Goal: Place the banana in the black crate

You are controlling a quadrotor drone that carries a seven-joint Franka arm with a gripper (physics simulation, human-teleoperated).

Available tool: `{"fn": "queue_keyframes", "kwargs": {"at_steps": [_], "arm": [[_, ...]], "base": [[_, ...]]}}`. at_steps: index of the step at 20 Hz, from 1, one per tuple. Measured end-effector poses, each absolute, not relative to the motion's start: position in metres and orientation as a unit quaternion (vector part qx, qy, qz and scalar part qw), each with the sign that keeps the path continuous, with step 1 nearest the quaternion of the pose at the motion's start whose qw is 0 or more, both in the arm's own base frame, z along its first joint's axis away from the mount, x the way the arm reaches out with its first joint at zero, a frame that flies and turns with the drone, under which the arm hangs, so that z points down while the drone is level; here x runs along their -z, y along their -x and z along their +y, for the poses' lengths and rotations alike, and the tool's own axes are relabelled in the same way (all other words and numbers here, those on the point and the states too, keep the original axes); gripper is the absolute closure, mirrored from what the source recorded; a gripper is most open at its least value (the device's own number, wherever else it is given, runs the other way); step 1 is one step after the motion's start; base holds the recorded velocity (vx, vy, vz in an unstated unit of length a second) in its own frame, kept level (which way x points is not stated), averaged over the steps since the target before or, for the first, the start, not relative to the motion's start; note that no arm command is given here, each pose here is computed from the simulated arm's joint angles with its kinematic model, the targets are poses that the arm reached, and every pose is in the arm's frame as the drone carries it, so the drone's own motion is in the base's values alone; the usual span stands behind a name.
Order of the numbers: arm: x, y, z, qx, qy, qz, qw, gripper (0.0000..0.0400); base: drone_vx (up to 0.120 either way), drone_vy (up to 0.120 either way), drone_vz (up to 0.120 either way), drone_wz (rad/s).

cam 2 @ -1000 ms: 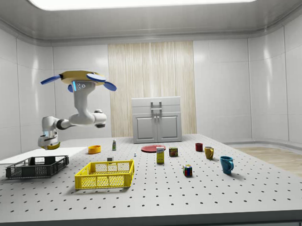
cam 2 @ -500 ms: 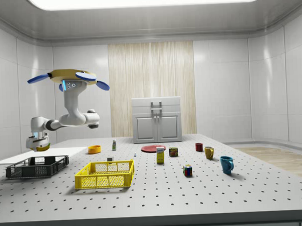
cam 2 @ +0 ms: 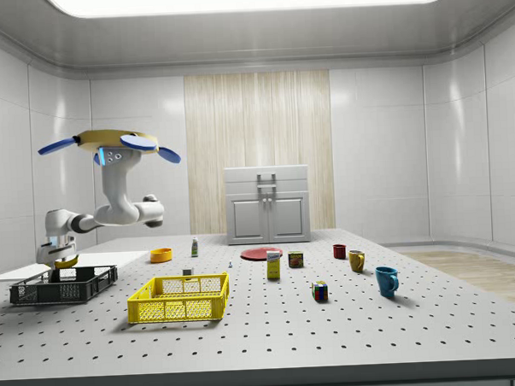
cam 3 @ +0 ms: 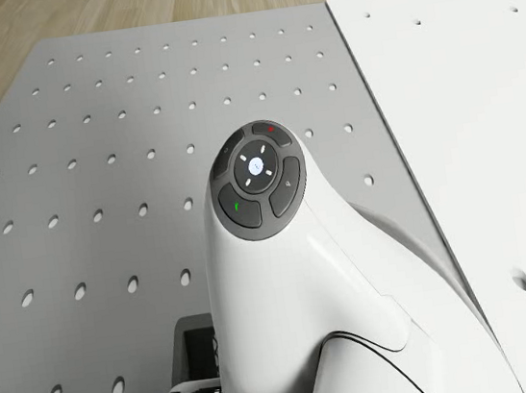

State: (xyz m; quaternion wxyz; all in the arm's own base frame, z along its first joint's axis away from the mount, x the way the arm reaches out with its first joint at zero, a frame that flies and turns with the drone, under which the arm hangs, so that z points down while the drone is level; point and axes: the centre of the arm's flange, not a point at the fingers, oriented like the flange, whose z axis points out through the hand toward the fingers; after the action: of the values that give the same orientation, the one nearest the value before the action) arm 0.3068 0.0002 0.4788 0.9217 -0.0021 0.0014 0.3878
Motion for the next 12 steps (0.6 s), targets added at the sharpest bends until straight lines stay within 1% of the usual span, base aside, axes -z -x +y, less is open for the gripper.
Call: {"fn": "queue_keyframes", "kwargs": {"at_steps": [4, 7, 12], "arm": [[-0.479, -0.3068, 0.000, -0.388, 0.002, 0.001, 0.922, 0.0207], [-0.484, -0.3068, 0.000, -0.388, 0.002, 0.001, 0.922, 0.0207], [-0.500, -0.3068, 0.000, -0.388, 0.002, 0.001, 0.922, 0.0207]], "base": [[0.000, 0.000, -0.120, 0.000], [0.000, 0.000, -0.013, 0.000], [0.000, 0.000, 0.000, 0.000]]}}
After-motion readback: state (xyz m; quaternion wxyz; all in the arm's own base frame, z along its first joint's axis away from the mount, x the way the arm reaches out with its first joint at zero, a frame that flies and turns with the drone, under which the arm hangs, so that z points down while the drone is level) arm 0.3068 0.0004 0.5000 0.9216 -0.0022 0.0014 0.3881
